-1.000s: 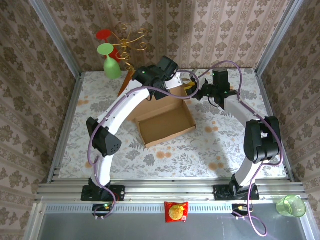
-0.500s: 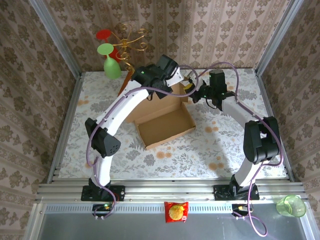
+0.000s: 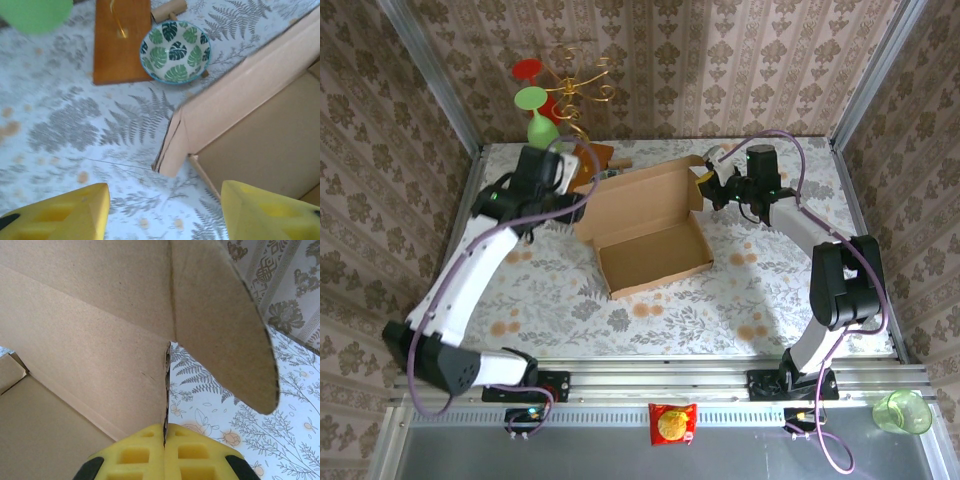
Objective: Fold the paper box
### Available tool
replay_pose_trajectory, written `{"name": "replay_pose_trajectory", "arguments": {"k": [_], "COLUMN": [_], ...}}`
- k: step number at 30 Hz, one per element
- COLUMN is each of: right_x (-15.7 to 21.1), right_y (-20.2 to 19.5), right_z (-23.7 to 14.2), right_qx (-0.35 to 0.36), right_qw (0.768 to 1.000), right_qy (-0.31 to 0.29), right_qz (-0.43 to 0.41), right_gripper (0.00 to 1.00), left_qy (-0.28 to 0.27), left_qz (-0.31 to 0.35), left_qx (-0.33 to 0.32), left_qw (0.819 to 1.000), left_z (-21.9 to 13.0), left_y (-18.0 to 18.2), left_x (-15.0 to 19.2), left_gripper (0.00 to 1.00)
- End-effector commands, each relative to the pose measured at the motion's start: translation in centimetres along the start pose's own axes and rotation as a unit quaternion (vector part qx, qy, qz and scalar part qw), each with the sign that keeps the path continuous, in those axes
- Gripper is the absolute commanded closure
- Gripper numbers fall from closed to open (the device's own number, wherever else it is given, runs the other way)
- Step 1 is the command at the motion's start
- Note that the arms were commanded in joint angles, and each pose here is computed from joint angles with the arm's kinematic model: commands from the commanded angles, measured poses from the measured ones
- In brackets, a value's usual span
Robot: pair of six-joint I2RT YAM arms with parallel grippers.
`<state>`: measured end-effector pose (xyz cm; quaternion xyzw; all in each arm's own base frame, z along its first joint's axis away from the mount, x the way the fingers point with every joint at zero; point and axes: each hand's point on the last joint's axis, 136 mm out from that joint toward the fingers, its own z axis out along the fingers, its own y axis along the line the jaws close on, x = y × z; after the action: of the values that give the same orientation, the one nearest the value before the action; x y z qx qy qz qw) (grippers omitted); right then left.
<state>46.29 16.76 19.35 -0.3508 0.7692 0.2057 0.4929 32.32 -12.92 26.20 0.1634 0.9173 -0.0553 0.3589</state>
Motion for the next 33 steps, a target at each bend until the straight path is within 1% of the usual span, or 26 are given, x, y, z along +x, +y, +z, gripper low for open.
{"name": "replay_pose_trajectory", "arguments": {"k": [1, 2, 4, 8, 11, 13, 17, 19, 21, 24, 27, 29, 32, 33], "right_x": [-1.2, -1.1, -1.0, -0.9, -0.8, -0.8, -0.8, -0.9, -0.8, -0.8, -0.9, -0.8, -0.9, -0.9], "right_y": [0.4, 0.4, 0.4, 0.5, 0.5, 0.5, 0.4, 0.4, 0.5, 0.6, 0.7, 0.7, 1.0, 1.1], "right_z": [-0.8, -0.8, -0.9, -0.9, -0.9, -0.9, -0.8, -0.8, -0.8, -0.6, -0.5, -0.3, -0.2, -0.2], "right_qx": [-0.001, -0.002, 0.0, -0.001, -0.003, -0.002, -0.001, 0.001, 0.002, 0.003, 0.007, 0.013, 0.021, 0.024], "right_qw": [1.0, 1.0, 1.0, 1.0, 1.0, 1.0, 1.0, 1.0, 1.0, 1.0, 1.0, 1.0, 0.999, 0.999], "right_qy": [-0.018, -0.017, -0.016, -0.013, -0.011, -0.01, -0.011, -0.011, -0.009, -0.007, -0.007, -0.005, -0.006, -0.006], "right_qz": [-0.008, -0.007, -0.007, -0.006, -0.005, -0.003, -0.001, 0.0, 0.0, 0.001, 0.009, 0.017, 0.026, 0.028], "right_gripper": [1.0, 1.0, 1.0, 1.0, 1.0, 1.0, 1.0, 1.0, 1.0, 1.0, 1.0, 1.0, 1.0, 1.0], "left_qy": [-0.089, -0.1, -0.095, -0.048, -0.049, -0.041, -0.026, -0.028, -0.027, -0.021, -0.009, -0.001, 0.002, 0.003], "left_qz": [-0.091, -0.092, -0.073, -0.045, -0.043, -0.045, -0.037, -0.034, -0.028, -0.028, -0.033, -0.041, -0.055, -0.059], "left_qx": [0.092, 0.099, 0.101, 0.096, 0.101, 0.097, 0.078, 0.076, 0.076, 0.081, 0.077, 0.068, 0.057, 0.052], "left_qw": [0.988, 0.986, 0.988, 0.993, 0.993, 0.993, 0.996, 0.996, 0.996, 0.996, 0.996, 0.997, 0.997, 0.997], "left_z": [0.6, 0.7, 1.2, 3.3, 4.3, 5.0, 6.2, 6.4, 6.7, 7.2, 7.8, 8.1, 8.3, 8.4], "left_y": [-0.3, -0.2, -0.2, -0.1, -0.2, -0.1, 0.2, 0.1, -0.3, -1.1, -1.6, -1.7, -1.7, -1.6], "left_x": [-1.1, -1.0, -0.5, 0.7, 0.4, 0.3, 0.4, 0.1, -0.1, -0.4, -0.4, -0.2, -0.2, -0.3], "left_gripper": [0.39, 0.38, 0.38, 0.38, 0.38, 0.38, 0.41, 0.43, 0.46, 0.53, 0.64, 0.74, 0.83, 0.84]}}
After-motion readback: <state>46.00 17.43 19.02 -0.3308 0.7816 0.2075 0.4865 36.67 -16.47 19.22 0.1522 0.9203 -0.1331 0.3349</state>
